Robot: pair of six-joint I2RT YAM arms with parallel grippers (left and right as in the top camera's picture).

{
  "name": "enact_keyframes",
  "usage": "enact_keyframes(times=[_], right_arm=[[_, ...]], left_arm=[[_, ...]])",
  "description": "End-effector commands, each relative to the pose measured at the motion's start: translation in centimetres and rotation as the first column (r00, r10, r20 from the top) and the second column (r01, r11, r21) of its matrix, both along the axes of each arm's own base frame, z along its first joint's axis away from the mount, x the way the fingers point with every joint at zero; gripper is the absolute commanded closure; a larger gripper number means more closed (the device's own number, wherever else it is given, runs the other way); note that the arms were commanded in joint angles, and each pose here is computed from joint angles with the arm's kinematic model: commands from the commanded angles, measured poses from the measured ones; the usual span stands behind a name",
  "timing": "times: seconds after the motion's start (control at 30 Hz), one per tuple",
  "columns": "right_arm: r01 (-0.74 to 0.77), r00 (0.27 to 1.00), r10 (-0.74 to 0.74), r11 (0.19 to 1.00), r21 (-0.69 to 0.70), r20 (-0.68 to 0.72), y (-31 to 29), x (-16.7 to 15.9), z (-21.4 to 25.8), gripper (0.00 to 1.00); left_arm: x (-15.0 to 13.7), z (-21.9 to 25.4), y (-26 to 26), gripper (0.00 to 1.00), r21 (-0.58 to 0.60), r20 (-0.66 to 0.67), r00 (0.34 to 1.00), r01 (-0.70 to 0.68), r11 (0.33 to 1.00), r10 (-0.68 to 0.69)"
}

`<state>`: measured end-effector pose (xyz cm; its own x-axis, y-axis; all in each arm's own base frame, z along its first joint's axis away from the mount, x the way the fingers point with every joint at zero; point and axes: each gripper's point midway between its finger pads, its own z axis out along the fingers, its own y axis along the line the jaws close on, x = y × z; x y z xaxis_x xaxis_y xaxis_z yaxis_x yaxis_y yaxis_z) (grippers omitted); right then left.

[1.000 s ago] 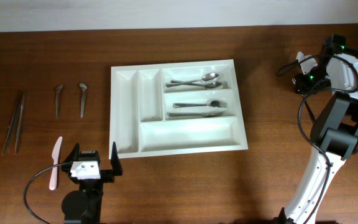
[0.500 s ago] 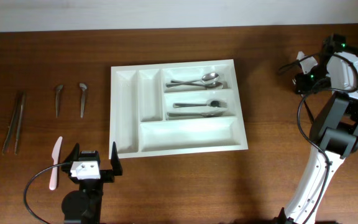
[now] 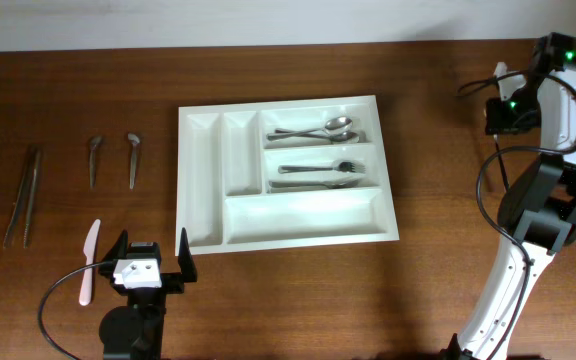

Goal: Pack container
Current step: 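Carry the held silver fork left over the tray's middle right compartment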

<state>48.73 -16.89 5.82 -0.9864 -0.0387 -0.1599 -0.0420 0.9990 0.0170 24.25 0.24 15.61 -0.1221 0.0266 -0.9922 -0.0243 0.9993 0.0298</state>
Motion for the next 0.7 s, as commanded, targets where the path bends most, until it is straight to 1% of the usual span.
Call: enact_keyframes(times=[0.0, 0.13, 0.2, 0.33, 0.5, 0.67], right_arm=[[0.095, 0.995, -0.097, 0.994, 0.047, 0.038, 1.5, 1.4, 1.6, 0.96], [0.181, 0.979, -0.194, 0.97, 0.164, 0.068, 3.9, 2.3, 4.2, 0.96], [0.205, 0.969, -0.231, 0.948, 0.242, 0.084, 5.6, 3.0, 5.5, 0.96], [0.249, 0.95, -0.296, 0.906, 0.342, 0.094, 7.8, 3.9, 7.5, 0.96], [0.288, 0.94, -0.338, 0.864, 0.412, 0.053, 10.5, 4.1, 8.3, 0.96], [0.328, 0.935, -0.355, 0.846, 0.421, -0.015, 13.4, 3.6, 8.1, 0.96]], left_arm=[[0.0, 0.0, 0.1, 0.01, 0.015, 0.001, 1.0, 0.0, 1.0, 0.0], [0.0, 0.0, 0.1, 0.01, 0.015, 0.001, 1.0, 0.0, 1.0, 0.0], [0.0, 0.0, 0.1, 0.01, 0.015, 0.001, 1.0, 0.0, 1.0, 0.0], [0.0, 0.0, 0.1, 0.01, 0.015, 0.001, 1.0, 0.0, 1.0, 0.0], [0.0, 0.0, 0.1, 0.01, 0.015, 0.001, 1.0, 0.0, 1.0, 0.0], [0.0, 0.0, 0.1, 0.01, 0.015, 0.001, 1.0, 0.0, 1.0, 0.0]])
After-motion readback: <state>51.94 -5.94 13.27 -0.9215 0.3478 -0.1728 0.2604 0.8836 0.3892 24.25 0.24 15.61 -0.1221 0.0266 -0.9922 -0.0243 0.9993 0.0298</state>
